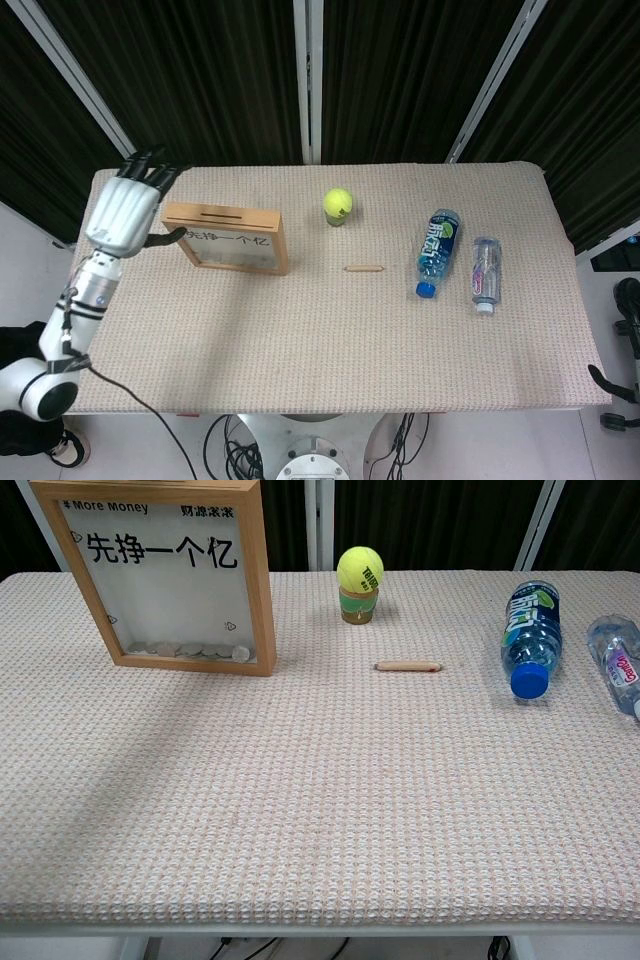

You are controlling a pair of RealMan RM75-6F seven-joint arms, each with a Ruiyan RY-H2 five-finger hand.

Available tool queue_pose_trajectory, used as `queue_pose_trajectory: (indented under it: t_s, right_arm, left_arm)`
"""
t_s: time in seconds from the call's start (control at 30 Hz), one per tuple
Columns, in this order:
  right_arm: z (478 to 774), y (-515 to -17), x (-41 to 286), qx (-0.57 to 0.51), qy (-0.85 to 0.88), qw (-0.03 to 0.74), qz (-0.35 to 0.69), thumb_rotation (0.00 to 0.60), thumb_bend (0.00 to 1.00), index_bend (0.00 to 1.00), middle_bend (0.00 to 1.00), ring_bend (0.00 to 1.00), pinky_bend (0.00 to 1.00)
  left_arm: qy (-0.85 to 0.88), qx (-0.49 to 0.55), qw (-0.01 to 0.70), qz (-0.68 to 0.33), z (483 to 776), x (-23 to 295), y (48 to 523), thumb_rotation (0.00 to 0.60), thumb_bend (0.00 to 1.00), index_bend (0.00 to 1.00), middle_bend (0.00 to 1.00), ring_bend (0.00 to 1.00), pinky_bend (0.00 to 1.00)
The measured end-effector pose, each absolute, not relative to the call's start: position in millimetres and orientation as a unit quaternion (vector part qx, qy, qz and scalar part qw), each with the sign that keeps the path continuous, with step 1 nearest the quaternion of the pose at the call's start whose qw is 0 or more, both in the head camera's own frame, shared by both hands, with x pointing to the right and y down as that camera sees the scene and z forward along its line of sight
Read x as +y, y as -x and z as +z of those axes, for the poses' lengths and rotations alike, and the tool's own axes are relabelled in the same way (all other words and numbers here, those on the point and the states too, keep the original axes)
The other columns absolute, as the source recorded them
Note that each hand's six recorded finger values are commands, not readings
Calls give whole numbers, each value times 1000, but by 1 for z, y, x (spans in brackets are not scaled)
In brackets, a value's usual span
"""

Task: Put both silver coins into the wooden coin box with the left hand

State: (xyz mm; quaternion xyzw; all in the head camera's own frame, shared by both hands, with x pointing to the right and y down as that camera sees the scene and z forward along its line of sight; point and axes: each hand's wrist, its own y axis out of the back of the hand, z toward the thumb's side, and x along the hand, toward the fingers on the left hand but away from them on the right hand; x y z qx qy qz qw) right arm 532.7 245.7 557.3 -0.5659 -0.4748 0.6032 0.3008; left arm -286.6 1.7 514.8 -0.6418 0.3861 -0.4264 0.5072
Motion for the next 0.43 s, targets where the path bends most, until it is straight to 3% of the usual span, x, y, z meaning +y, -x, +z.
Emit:
queue_pose_trajectory:
  t_s: [0.17, 0.33, 0.43]
  right_arm:
    - [552, -527, 245, -479, 561, 330, 589, 600, 149, 0, 0, 0, 0]
    - [549, -518, 250, -466, 550, 363, 591, 600, 143, 0, 0, 0, 0]
    - [550, -508, 256, -454, 555, 372, 589, 600, 143, 0, 0, 0, 0]
  left_arm:
    - [589, 427, 536, -428, 497, 78, 359, 600, 103, 192, 182, 34, 144]
    - [592, 397, 498, -494, 520, 165, 418, 600, 102, 149, 113, 1, 115]
    - [605, 388, 479, -504, 530, 189, 432, 600, 120, 142, 93, 0, 96]
